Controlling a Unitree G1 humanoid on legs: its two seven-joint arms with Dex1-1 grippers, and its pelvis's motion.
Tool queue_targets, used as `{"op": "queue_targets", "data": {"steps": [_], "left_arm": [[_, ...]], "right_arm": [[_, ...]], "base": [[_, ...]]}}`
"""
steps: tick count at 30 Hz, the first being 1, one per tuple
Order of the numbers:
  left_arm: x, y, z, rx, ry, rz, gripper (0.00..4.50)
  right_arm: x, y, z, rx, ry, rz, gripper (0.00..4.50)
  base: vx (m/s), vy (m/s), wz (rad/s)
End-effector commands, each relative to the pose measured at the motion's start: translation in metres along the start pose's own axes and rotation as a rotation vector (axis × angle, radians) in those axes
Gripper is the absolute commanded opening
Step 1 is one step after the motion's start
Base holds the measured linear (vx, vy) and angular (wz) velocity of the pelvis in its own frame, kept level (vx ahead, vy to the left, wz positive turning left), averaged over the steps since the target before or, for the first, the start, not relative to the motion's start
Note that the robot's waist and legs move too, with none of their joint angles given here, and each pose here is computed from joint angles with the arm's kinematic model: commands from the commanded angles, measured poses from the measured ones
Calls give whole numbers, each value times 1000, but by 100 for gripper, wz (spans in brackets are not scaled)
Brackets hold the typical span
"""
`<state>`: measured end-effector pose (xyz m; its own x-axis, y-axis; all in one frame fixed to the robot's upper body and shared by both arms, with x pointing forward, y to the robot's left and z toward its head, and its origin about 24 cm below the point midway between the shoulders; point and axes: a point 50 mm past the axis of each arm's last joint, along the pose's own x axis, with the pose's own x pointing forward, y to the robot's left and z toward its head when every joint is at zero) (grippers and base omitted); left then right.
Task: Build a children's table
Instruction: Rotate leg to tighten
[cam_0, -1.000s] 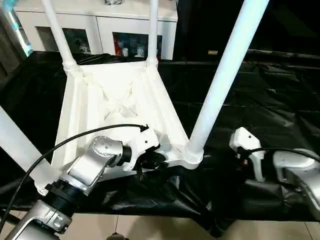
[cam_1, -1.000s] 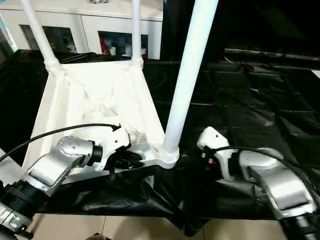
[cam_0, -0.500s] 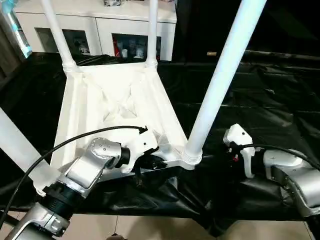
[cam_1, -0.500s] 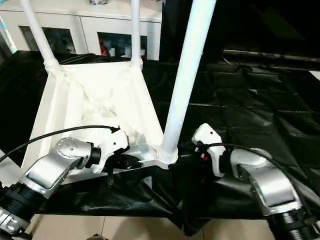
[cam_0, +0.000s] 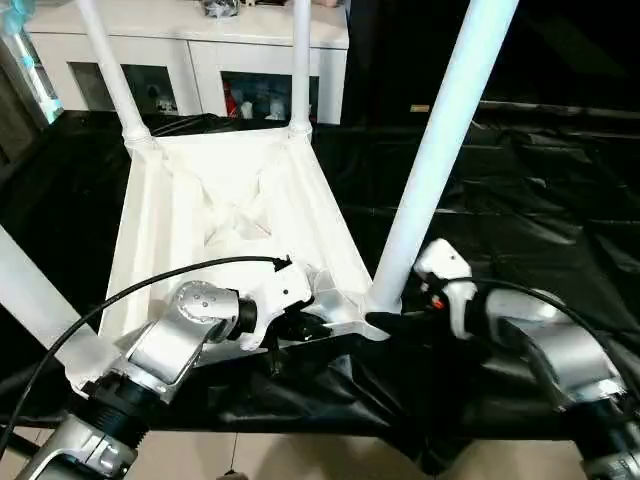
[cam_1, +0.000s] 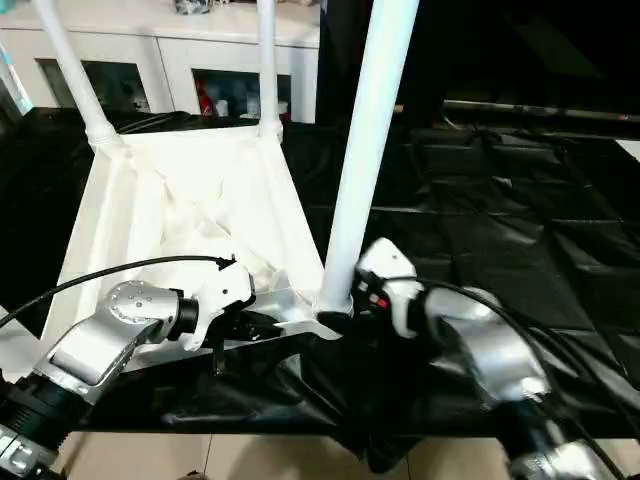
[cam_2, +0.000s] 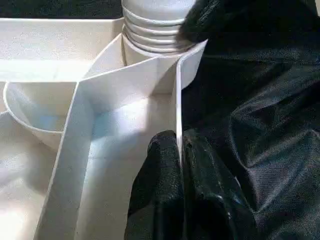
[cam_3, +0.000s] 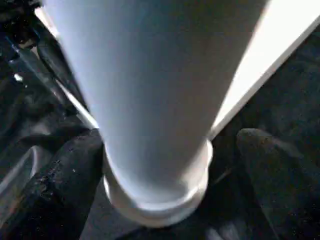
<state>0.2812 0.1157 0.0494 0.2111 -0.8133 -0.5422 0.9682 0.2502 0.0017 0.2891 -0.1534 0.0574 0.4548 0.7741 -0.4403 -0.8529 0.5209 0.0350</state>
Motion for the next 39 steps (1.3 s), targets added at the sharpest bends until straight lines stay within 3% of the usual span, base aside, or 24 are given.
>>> {"op": "queue_targets", "data": {"steps": [1, 16, 21, 26, 29, 30, 35, 36, 39], "left_arm": [[6, -6, -11, -53, 3, -30, 0], [4, 0, -12, -77, -8, 1, 0], [10, 11, -7, -130, -33, 100, 0], [34, 32, 5, -177, 0, 305, 0], [52, 38, 20, -199, -2, 380, 0], [68, 36, 33, -186, -7, 383, 0], [79, 33, 44, -152, -20, 360, 0], [79, 33, 43, -137, -19, 350, 0], [76, 33, 36, -121, -6, 327, 0]], "right_arm": [[0, -6, 5, -27, -1, -27, 429], [9, -9, 2, -28, -5, -16, 297], [18, -12, -4, 41, -50, -116, 278], [51, -20, -15, 286, -89, -415, 275], [74, -20, -12, 388, -67, -577, 274], [93, -14, -2, 428, -54, -615, 274], [109, -6, 15, 413, -77, -592, 274], [110, -6, 18, 396, -96, -571, 330], [106, -11, 19, 365, -108, -559, 350]], "base": [[0, 0, 0], [0, 0, 0], [0, 0, 0], [0, 0, 0], [0, 0, 0], [0, 0, 0], [0, 0, 0], [0, 0, 0], [0, 0, 0]]}}
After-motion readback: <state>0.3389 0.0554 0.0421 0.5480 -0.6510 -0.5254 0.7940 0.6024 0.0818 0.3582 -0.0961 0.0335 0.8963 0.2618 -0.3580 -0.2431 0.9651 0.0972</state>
